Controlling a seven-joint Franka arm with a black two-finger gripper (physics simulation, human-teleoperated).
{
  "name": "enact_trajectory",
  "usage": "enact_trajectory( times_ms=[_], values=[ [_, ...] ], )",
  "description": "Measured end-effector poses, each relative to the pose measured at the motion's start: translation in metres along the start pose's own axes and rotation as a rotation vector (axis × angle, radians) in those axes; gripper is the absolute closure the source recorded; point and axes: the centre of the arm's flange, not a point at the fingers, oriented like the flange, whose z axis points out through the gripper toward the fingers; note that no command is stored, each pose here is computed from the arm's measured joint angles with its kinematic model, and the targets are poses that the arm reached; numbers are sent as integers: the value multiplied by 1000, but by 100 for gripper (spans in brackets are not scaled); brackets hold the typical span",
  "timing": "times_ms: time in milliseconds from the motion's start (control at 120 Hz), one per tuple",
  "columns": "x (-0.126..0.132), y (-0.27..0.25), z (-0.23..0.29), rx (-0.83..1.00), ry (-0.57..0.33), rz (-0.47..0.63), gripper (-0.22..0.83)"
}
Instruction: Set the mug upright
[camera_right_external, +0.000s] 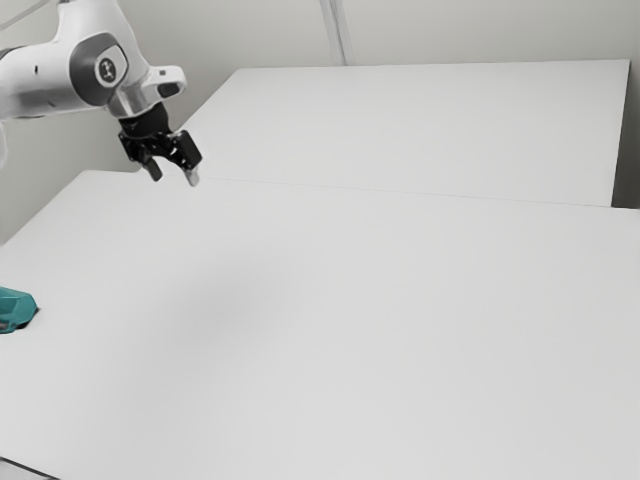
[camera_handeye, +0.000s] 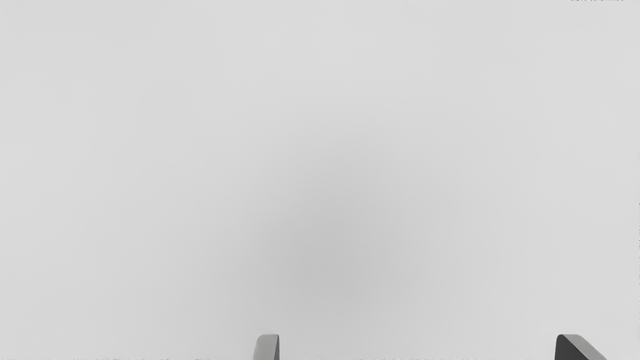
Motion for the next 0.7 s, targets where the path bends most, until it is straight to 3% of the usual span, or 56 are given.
enact_trajectory(
  times_ms=[283,392,458,575,700],
  values=[
    [-38,-7,6,-37,3,-16,0],
    [-54,-38,14,-43,7,-77,0],
    [-83,-84,20,-45,15,-168,0],
    [-162,-192,22,-44,62,-389,0],
    [-197,-231,27,-96,140,-447,0]
  ],
)
